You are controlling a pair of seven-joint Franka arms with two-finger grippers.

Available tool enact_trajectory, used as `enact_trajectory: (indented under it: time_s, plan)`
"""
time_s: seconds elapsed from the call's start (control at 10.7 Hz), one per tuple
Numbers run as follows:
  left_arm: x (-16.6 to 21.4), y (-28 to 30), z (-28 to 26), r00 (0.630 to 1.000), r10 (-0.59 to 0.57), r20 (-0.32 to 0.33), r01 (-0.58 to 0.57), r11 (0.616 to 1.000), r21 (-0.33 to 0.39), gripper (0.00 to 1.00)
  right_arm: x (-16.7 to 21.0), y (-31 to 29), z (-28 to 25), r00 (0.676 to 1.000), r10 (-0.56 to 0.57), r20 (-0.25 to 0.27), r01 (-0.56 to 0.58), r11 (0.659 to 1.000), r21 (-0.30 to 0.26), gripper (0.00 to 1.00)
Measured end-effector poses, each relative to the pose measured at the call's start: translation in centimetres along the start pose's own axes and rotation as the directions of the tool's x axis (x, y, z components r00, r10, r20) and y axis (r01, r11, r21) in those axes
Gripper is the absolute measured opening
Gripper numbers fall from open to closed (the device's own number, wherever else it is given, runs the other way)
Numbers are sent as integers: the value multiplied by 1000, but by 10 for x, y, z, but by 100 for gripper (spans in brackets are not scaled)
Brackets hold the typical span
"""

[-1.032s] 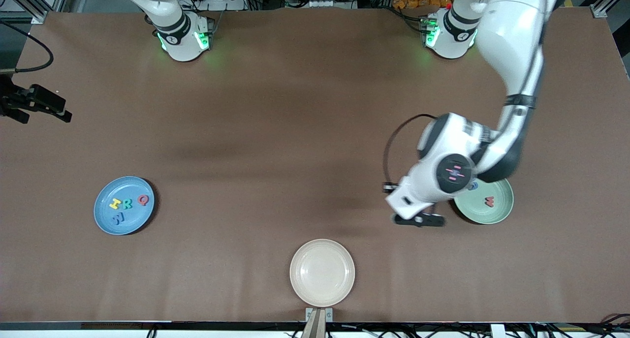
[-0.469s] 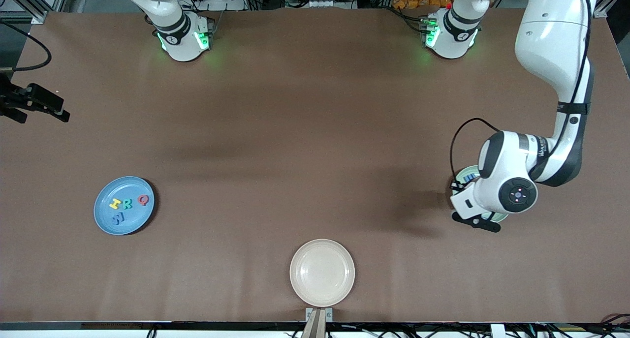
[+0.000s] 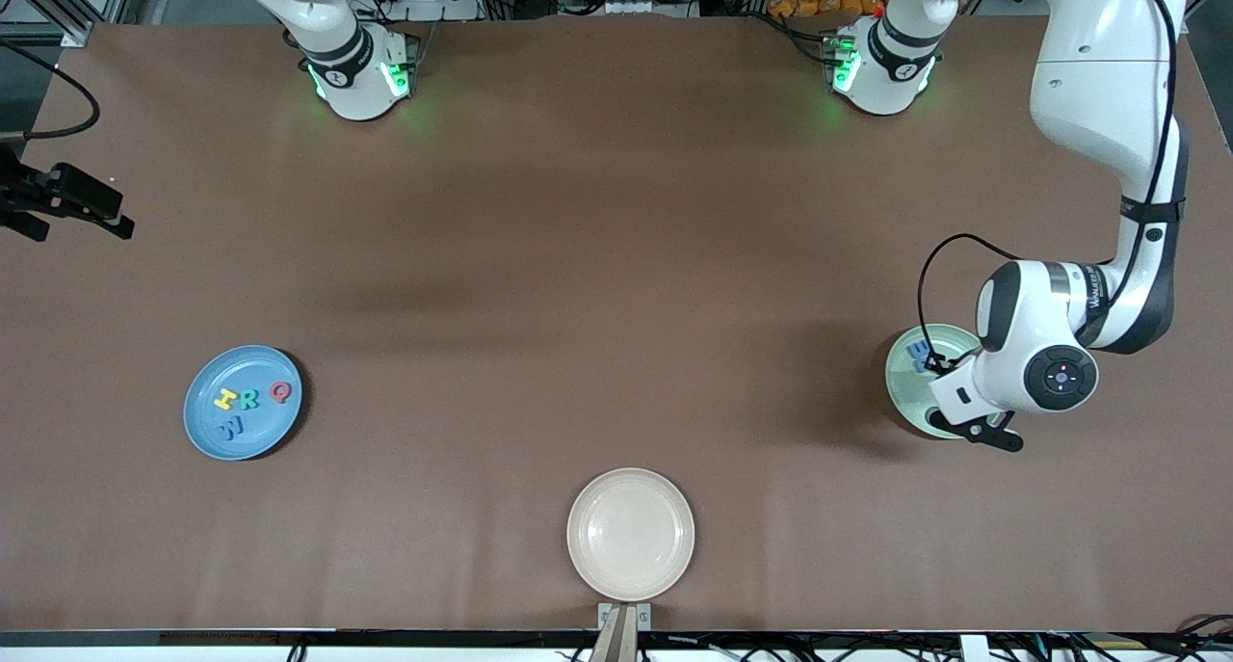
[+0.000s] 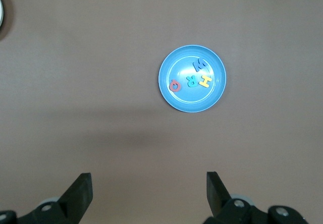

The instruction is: Sort uppercase to blue plate, lowercase to green plate

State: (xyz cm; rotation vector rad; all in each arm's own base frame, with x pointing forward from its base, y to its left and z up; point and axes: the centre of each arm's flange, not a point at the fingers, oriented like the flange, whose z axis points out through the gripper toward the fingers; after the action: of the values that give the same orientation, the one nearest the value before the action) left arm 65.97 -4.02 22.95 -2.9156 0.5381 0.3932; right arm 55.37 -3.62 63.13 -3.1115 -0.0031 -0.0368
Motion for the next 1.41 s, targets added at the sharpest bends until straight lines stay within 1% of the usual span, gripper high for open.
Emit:
enact_trajectory:
  time_s: [0.19, 0.28, 0.38, 0.47, 0.66, 0.84, 0.94, 1.03, 1.13, 1.22, 1.31, 1.41]
  plan:
    - [1, 4, -10, 1000, 5, -16, -5, 1000, 9, 63, 0, -1, 0, 1000, -3, -2, 3, 1000, -2, 100]
    - [-2, -4, -16, 1000, -7, -22, 8, 1000, 21, 77, 0, 0, 0, 1000, -2, -4, 2, 1000, -5, 100]
    - [-7, -18, -19, 1000, -7, -24, 8, 999, 32, 86, 1, 0, 0, 1000, -3, -4, 2, 1000, -7, 100]
    - [-11, -34, -19, 1000, 11, -28, -9, 999, 44, 99, 1, 0, 0, 1000, -3, -4, 2, 1000, -7, 100]
    - [-18, -61, -15, 998, 42, -44, -39, 997, 60, 100, 1, 0, 0, 1000, -3, -4, 3, 1000, -8, 100]
    - [-21, -71, -7, 998, 11, -61, -10, 1000, 11, 100, 1, 0, 0, 1000, -3, -4, 3, 1000, -8, 100]
    - [-21, -73, -6, 998, 0, -69, 0, 1000, 3, 100, 1, 0, 0, 1000, -3, -5, 3, 1000, -8, 100]
    - [-20, -75, -16, 995, -4, -96, 5, 1000, 8, 100, 1, 0, -1, 1000, -3, -6, 3, 1000, -8, 100]
    - [-18, -74, -42, 990, -2, -141, 5, 1000, 19, 100, 1, 0, 0, 1000, -3, -6, 3, 1000, -8, 100]
    - [-20, -64, -84, 980, -13, -200, 18, 1000, 23, 100, 1, 0, 0, 1000, -3, -7, 3, 1000, -8, 100]
    - [-25, -41, -130, 965, -73, -250, 76, 997, 3, 100, 1, 0, 0, 1000, -3, -7, 3, 1000, -8, 100]
    - [-36, -12, -176, 947, -146, -286, 146, 989, -23, 100, 1, 0, 0, 1000, -2, -7, 2, 1000, -8, 100]
